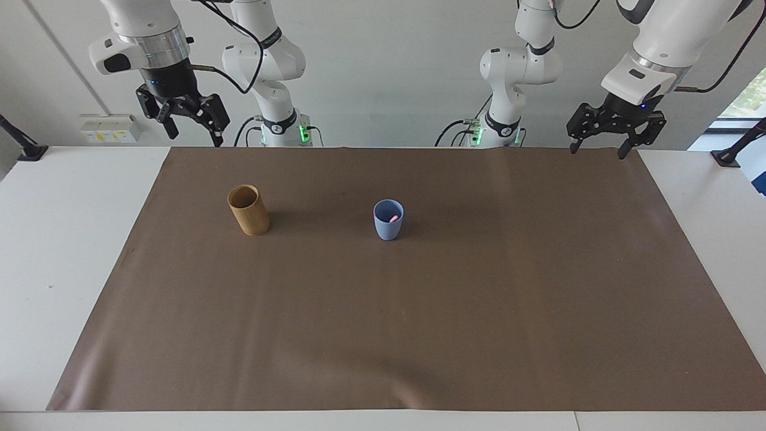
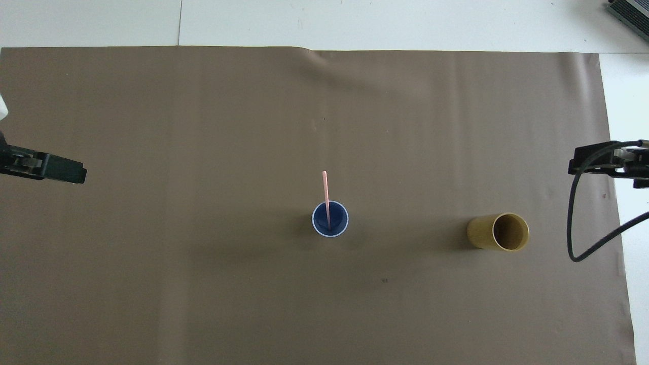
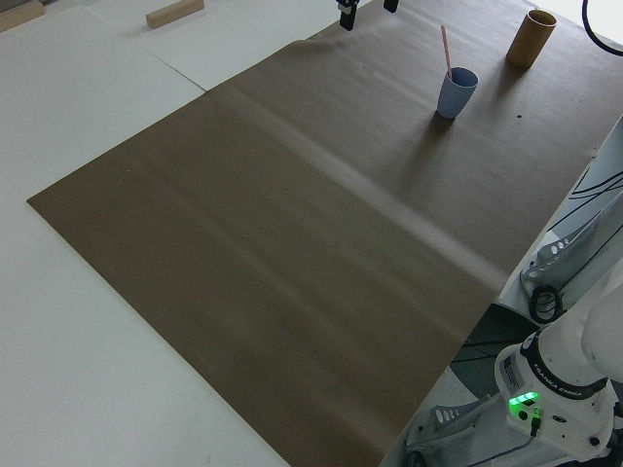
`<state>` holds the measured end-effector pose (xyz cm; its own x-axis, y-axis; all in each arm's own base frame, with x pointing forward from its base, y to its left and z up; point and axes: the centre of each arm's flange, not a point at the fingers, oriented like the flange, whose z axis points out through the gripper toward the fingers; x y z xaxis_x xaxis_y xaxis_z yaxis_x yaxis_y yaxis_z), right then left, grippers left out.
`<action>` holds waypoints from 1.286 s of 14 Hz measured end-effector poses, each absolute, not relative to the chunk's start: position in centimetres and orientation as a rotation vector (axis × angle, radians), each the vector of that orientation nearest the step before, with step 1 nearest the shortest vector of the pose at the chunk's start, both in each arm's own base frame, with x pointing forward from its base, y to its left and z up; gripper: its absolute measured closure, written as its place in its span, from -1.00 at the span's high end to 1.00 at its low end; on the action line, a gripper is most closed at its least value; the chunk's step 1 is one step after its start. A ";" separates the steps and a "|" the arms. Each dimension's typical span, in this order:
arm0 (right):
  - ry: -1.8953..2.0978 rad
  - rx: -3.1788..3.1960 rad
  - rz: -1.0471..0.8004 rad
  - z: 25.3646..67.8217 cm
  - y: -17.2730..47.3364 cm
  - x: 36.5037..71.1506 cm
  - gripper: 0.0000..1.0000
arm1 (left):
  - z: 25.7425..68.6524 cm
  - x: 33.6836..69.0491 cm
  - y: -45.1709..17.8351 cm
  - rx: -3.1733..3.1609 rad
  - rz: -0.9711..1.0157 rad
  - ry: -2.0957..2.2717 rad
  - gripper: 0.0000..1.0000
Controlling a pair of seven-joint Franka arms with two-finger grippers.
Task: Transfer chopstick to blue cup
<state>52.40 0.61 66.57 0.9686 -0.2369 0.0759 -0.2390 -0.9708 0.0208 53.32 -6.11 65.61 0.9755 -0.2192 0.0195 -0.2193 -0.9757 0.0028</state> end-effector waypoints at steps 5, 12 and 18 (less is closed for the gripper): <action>-0.366 3.086 0.044 65.1 0.5 52.2 1.00 | 65.6 53.5 -4.6 3.124 0.030 -0.300 1.00; -0.291 3.091 0.017 64.6 0.6 51.5 1.00 | 65.6 53.6 -1.1 3.133 0.028 -0.199 1.00; -0.289 3.091 0.015 64.5 0.5 51.5 1.00 | 65.7 53.7 -1.5 3.132 0.037 -0.211 1.00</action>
